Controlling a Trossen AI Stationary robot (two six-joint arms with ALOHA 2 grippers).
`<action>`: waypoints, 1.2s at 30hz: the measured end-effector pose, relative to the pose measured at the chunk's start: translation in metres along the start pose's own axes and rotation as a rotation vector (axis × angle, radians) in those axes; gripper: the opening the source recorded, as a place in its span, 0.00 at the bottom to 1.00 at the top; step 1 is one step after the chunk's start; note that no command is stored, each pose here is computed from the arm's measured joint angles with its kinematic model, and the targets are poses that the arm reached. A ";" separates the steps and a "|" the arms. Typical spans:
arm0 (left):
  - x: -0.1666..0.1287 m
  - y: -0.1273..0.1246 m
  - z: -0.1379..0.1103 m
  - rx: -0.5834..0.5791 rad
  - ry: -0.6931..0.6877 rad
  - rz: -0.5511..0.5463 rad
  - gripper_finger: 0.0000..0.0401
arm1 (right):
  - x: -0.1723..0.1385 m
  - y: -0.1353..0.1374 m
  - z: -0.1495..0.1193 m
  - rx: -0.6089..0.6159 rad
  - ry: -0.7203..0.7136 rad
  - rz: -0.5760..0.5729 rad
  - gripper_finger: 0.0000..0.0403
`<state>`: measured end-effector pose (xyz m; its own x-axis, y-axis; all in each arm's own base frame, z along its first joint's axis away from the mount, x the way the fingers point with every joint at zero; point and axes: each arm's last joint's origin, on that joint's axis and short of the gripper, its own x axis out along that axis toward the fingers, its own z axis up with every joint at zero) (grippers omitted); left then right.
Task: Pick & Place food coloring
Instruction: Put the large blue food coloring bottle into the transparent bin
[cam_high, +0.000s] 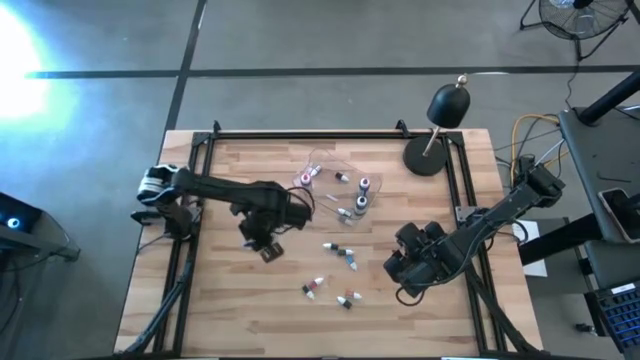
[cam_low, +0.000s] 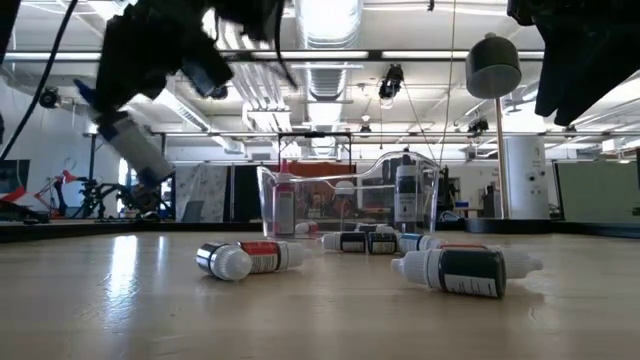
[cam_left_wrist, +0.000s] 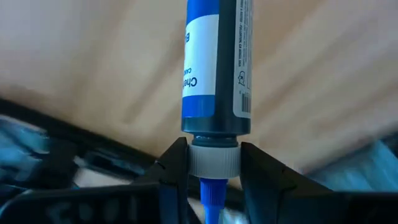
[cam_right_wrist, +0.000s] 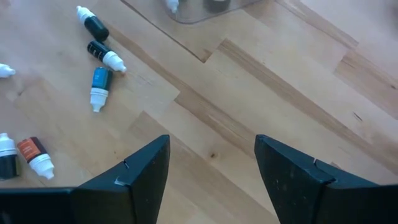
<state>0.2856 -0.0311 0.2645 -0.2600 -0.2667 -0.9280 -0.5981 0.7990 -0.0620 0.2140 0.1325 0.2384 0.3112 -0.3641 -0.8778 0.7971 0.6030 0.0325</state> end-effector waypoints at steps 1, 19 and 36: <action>0.005 0.003 0.001 0.004 0.049 -0.023 0.21 | 0.000 0.000 0.000 0.000 0.000 0.000 0.57; 0.090 0.028 0.008 -0.011 0.451 0.054 0.21 | 0.000 0.000 0.000 0.017 0.000 -0.001 0.55; 0.081 0.021 0.014 0.045 0.365 0.049 0.38 | 0.000 0.000 0.000 0.020 0.001 0.002 0.55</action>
<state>0.2625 -0.0282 0.1833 -0.5457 -0.3963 -0.7384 -0.5470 0.8360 -0.0445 0.2142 0.1326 0.2380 0.3121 -0.3618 -0.8784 0.8067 0.5893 0.0439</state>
